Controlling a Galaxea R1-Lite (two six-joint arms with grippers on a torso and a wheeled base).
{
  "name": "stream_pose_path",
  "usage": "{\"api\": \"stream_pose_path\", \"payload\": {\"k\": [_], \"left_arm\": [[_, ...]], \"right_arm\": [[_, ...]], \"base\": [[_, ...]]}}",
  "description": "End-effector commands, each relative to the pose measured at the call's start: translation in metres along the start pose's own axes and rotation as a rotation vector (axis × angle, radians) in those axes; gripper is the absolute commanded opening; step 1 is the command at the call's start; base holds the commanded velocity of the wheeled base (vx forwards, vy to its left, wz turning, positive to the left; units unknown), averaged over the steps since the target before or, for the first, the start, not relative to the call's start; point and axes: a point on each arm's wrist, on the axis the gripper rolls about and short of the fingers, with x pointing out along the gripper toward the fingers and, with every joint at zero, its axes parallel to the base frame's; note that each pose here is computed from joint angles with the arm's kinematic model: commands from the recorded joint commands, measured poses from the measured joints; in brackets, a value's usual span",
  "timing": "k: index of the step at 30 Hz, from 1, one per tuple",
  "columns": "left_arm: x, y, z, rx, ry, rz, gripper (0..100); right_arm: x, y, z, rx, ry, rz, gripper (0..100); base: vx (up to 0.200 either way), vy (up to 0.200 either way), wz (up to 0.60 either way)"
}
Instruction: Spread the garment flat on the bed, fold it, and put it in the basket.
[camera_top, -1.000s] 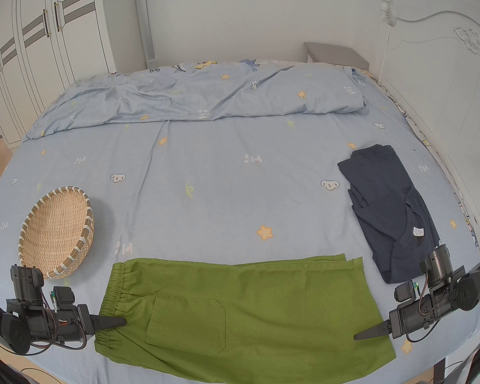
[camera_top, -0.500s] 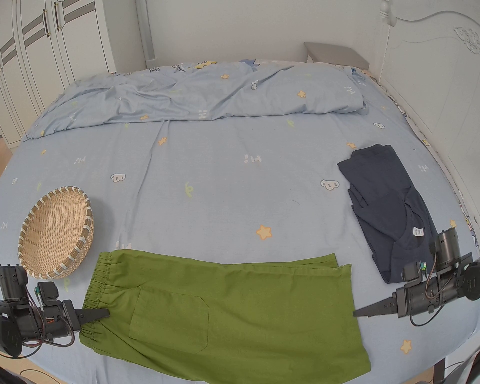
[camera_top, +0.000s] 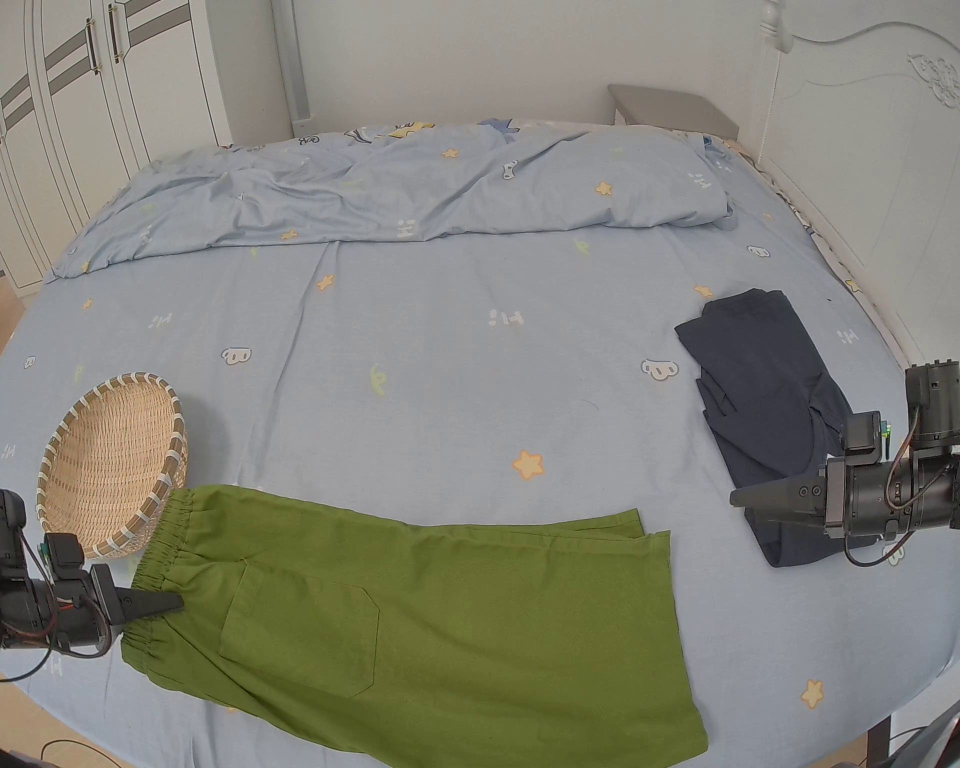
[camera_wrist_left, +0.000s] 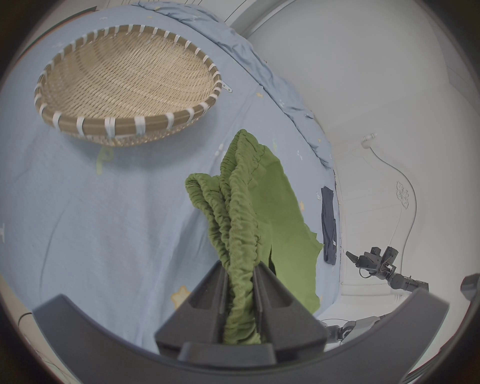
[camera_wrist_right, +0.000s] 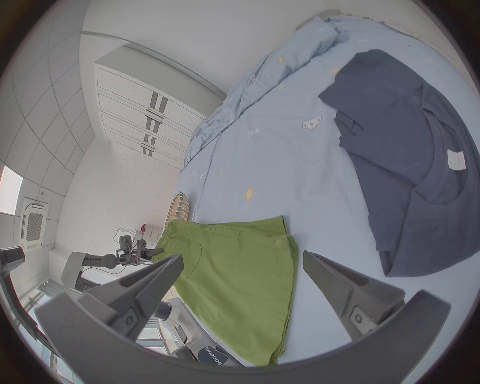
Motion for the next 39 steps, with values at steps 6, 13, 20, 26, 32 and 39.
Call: {"api": "stream_pose_path", "payload": {"k": [6, 13, 20, 26, 32, 39], "left_arm": [[-0.026, -0.072, 0.032, 0.252, 0.031, -0.07, 0], [-0.019, -0.106, 0.016, 0.428, 0.099, -0.112, 0], [-0.015, -0.136, 0.009, 0.558, 0.138, -0.191, 0], [-0.012, -0.173, 0.001, 0.679, 0.162, -0.272, 0], [0.017, -0.201, -0.015, 0.736, 0.229, -0.279, 0], [0.052, -0.227, -0.033, 0.743, 0.22, -0.295, 0]], "right_arm": [[-0.025, 0.009, 0.016, -0.034, -0.114, -0.031, 100], [-0.038, 0.014, 0.019, -0.023, -0.127, -0.051, 100], [-0.037, 0.016, 0.018, -0.027, -0.121, -0.045, 100], [-0.036, 0.015, 0.017, -0.021, -0.116, -0.045, 100], [-0.035, 0.014, 0.017, -0.017, -0.112, -0.047, 100], [-0.034, 0.012, 0.016, -0.015, -0.106, -0.05, 100]], "base": [[0.0, 0.0, 0.0], [0.0, 0.0, 0.0], [0.0, 0.0, 0.0], [0.0, 0.0, 0.0], [0.0, 0.0, 0.0], [0.0, 0.0, 0.0]]}}
